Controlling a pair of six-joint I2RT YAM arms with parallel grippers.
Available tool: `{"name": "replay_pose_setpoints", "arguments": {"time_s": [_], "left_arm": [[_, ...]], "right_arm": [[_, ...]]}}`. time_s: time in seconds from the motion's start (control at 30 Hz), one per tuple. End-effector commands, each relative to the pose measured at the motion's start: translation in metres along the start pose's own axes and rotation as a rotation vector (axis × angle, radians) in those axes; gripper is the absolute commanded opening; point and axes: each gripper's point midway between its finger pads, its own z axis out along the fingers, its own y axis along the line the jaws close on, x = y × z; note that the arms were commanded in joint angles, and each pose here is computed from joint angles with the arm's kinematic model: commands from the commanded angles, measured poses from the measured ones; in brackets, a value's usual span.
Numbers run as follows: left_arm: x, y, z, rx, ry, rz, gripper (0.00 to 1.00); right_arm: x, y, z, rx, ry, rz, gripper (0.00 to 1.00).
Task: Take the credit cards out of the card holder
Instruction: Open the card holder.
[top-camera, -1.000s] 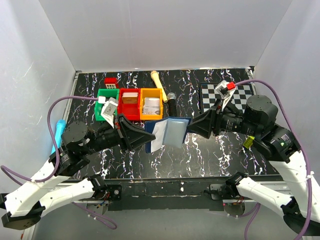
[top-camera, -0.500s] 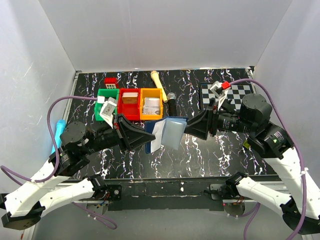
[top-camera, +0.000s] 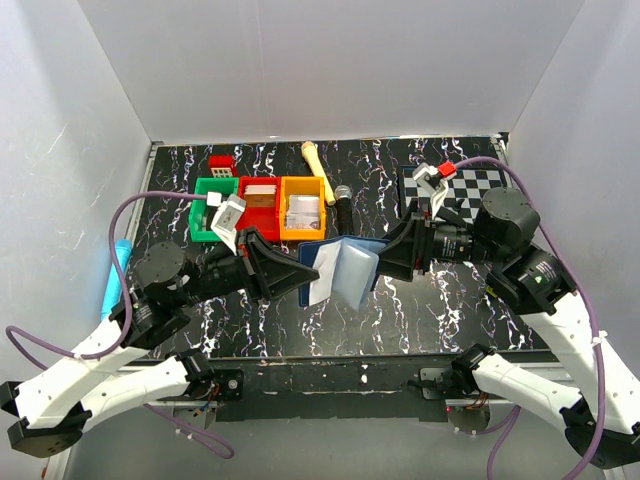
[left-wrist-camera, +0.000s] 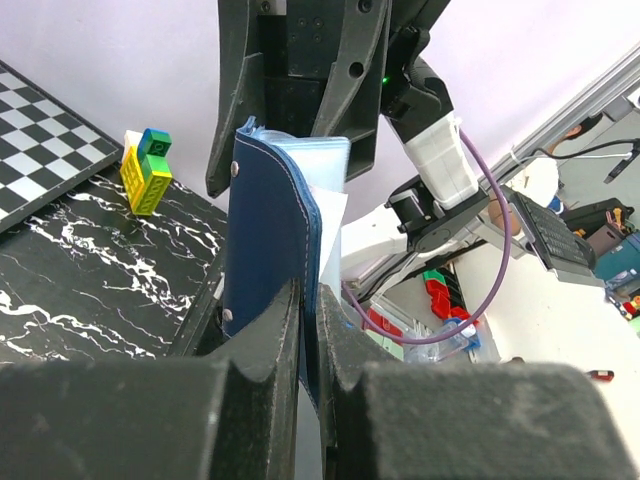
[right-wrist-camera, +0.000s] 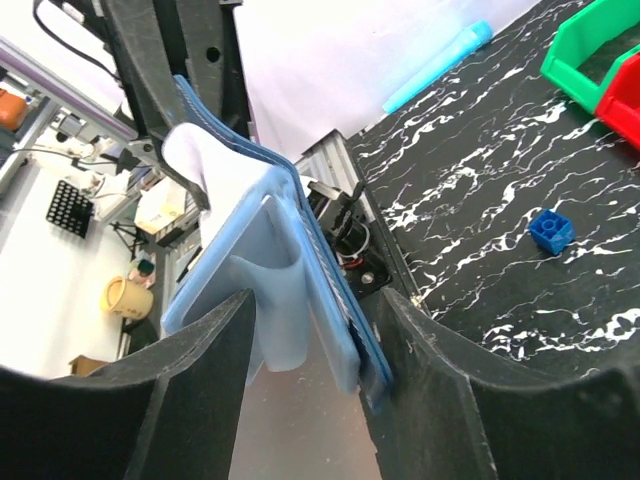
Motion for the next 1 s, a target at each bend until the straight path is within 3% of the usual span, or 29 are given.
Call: {"name": "replay_pose_setpoints", "arguments": {"time_s": [0.0,0.23,0.3,0.37,0.43,0.6,0.97], "left_arm": [[0.000,-0.004,0.005,0.044,-0.018,-0.016,0.00],[0.005,0.013,0.010,-0.005,-0.030,-0.016,0.00],[0.010,0.021,0.011,-0.029,-0.027,-0.009,0.18],[0.018,0.029,0.013,-0.037,-0.016,-0.003,0.47],[0.023,0.031,0.017,-0.012,-0.012,-0.003,0.69],[0.037,0.039,0.028,0.021,-0.005,-0.051,0.98],[0.045,0.069,0.052,-0.081,0.025,-0.066,0.98]], "right_arm": [[-0.011,0.018,0.001,-0.088,-0.029,-0.009,0.56],[-0.010,0.016,-0.001,-0.049,-0.001,0.013,0.22],[-0.005,0.004,-0.001,0.025,0.034,0.057,0.02],[-0.001,-0.005,-0.002,0.087,0.069,0.085,0.01],[0.002,-0.017,-0.001,0.153,0.085,0.120,0.01],[0.012,-0.046,-0.005,0.324,0.127,0.199,0.01],[0.039,-0.085,-0.015,0.586,0.237,0.251,0.01]]}}
